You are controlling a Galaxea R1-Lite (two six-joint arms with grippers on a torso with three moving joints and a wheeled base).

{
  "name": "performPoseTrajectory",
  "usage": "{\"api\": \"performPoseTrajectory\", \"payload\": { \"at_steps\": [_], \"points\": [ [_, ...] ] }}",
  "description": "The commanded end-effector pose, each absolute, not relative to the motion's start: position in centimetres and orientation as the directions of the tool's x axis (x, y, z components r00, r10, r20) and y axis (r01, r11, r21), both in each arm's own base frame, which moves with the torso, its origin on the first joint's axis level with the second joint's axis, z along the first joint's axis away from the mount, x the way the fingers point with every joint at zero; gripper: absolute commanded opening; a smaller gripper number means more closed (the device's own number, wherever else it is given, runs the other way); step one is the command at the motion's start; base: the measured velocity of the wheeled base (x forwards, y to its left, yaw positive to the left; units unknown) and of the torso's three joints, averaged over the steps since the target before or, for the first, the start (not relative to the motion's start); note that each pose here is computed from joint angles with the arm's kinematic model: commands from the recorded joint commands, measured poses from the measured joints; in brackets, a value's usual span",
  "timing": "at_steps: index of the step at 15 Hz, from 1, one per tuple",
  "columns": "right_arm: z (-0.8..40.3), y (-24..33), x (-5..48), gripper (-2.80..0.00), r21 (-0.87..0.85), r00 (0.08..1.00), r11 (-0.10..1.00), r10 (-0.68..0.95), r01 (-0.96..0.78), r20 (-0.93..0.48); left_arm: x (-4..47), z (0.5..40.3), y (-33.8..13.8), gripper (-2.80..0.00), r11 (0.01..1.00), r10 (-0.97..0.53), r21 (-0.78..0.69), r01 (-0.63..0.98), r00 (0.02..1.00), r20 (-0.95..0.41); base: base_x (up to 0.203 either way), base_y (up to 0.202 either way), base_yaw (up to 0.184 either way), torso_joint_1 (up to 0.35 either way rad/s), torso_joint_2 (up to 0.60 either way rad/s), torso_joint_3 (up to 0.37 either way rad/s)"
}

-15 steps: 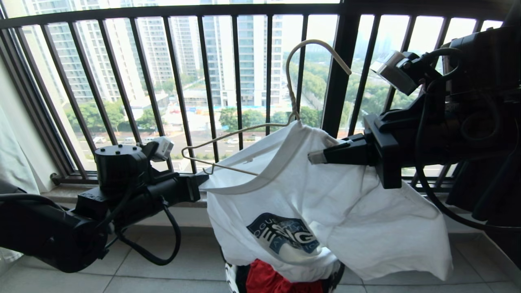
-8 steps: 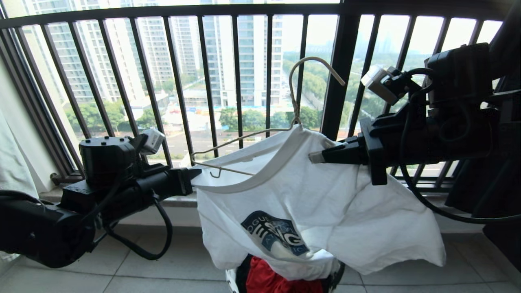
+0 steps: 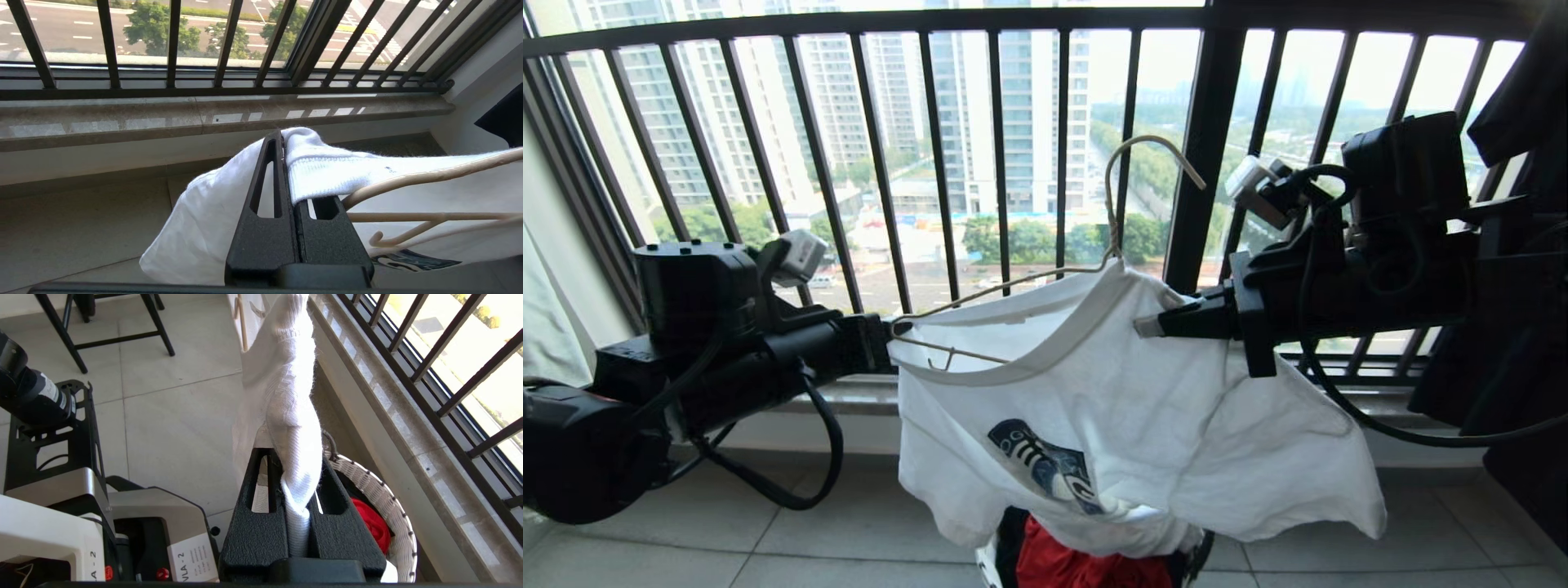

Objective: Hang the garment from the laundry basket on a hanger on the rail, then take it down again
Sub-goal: Hang the clothes on the clothes rack

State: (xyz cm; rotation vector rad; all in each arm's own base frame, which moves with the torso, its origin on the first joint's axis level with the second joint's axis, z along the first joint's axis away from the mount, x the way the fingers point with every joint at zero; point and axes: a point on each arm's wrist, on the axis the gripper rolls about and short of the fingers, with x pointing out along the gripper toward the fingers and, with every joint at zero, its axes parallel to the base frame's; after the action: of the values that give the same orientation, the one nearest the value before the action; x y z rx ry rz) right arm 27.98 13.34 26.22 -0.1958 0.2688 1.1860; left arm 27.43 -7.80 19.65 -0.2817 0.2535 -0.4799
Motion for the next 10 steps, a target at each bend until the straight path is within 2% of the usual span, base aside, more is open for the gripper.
{"api": "performPoseTrajectory", "payload": {
  "at_steps": [1,3,10],
  "points": [
    [25.6,13.6,28.7,-2.80,-0.020,0.359,0.373,0.875,-0.928,-0.325,26.6,20.7,-7.6,-2.80,0.847,-0.488,-0.321,0.424,0.859,-0.155,0.000,0.000,0.000,0.000,0.00,0.000],
    [25.3,13.7,29.0,-2.80,-0.056,0.398,0.405,0.851,-0.913,-0.342,26.3,21.3,-7.5,-2.80,0.850,-0.487,-0.326,0.414,0.854,-0.185,0.000,0.000,0.000,0.000,0.00,0.000],
    [25.4,13.2,29.1,-2.80,-0.069,0.415,0.418,0.844,-0.906,-0.339,27.6,21.2,-6.0,-2.80,0.885,-0.422,-0.323,0.335,0.870,-0.255,0.000,0.000,0.000,0.000,0.00,0.000]
  ]
}}
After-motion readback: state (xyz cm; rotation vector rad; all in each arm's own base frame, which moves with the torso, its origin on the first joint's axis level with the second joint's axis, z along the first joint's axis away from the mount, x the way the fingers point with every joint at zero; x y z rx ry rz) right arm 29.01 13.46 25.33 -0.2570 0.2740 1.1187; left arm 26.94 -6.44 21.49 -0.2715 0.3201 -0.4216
